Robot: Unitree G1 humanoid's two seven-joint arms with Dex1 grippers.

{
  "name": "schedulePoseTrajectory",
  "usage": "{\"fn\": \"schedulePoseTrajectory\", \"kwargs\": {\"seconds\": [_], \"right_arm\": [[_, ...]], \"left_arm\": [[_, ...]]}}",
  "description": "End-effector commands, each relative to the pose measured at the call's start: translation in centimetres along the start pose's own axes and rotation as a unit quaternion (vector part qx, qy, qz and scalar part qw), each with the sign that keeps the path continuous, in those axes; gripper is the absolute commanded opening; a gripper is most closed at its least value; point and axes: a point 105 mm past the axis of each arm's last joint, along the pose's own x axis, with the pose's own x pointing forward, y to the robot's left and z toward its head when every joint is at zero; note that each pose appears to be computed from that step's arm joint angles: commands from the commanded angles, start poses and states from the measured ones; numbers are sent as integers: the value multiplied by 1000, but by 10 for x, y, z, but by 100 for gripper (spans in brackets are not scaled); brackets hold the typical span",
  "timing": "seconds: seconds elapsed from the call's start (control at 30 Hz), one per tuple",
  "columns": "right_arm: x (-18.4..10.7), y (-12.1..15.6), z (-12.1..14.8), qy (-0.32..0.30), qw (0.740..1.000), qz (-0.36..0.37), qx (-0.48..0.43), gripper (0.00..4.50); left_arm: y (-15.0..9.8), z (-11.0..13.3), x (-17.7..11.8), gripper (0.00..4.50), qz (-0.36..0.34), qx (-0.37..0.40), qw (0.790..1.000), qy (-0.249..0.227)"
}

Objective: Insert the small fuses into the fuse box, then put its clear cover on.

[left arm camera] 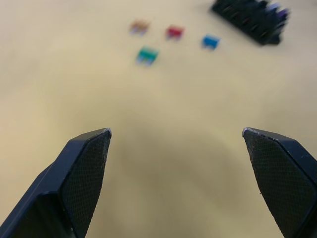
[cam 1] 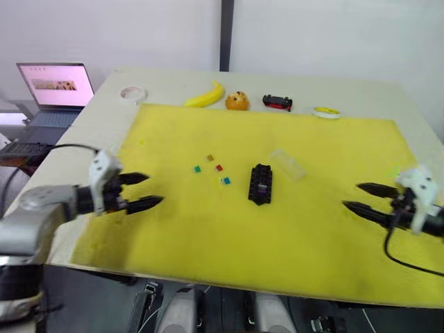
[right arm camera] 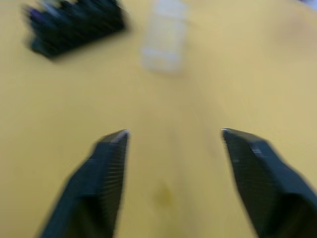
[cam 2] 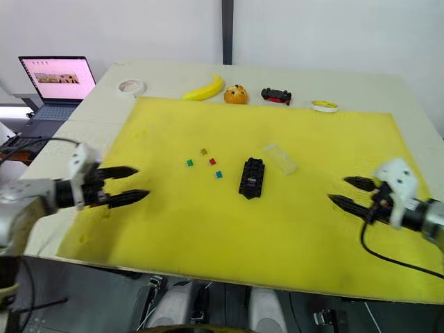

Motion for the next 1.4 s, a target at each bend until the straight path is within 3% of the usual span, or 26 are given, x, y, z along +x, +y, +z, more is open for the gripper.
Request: {"fn": "schedulePoseTrajectory", "kwargs": {"seconds": [0.03, 0.2, 0.33, 0.47, 0.7, 0.8, 0.9, 1.03, 1.17, 1.4], "right_arm": [[-27, -11, 10, -6, 999, -45, -23, 446], [-32, -8, 16, -9, 998, -59, -29, 446], [-19, 8, 34, -34, 998, -32, -35, 446], [6, 40, 59, -72, 996, 27, -43, 446], [50, 103, 99, -139, 979, 139, -45, 446], [64, 118, 102, -160, 973, 160, -40, 446], [75, 128, 106, -173, 970, 164, -36, 446], [86, 143, 107, -178, 967, 177, -45, 446], [90, 146, 110, -190, 966, 171, -38, 446], [93, 145, 107, -189, 969, 155, -33, 446]], "left_arm": [[9, 8, -23, 450, 29, 2, 1000, -3], [12, 7, -5, 450, 11, 7, 1000, 3], [5, 15, 11, 450, -21, -24, 999, -5], [6, 25, 23, 450, -34, -117, 992, -23], [3, 45, 37, 450, -87, -228, 970, 10], [3, 60, 52, 450, -119, -313, 942, 23], [8, 59, 68, 450, -118, -348, 930, 26], [15, 60, 90, 450, -120, -427, 896, 8], [22, 55, 97, 450, -103, -458, 883, 6], [16, 49, 108, 450, -108, -454, 884, 12]]}}
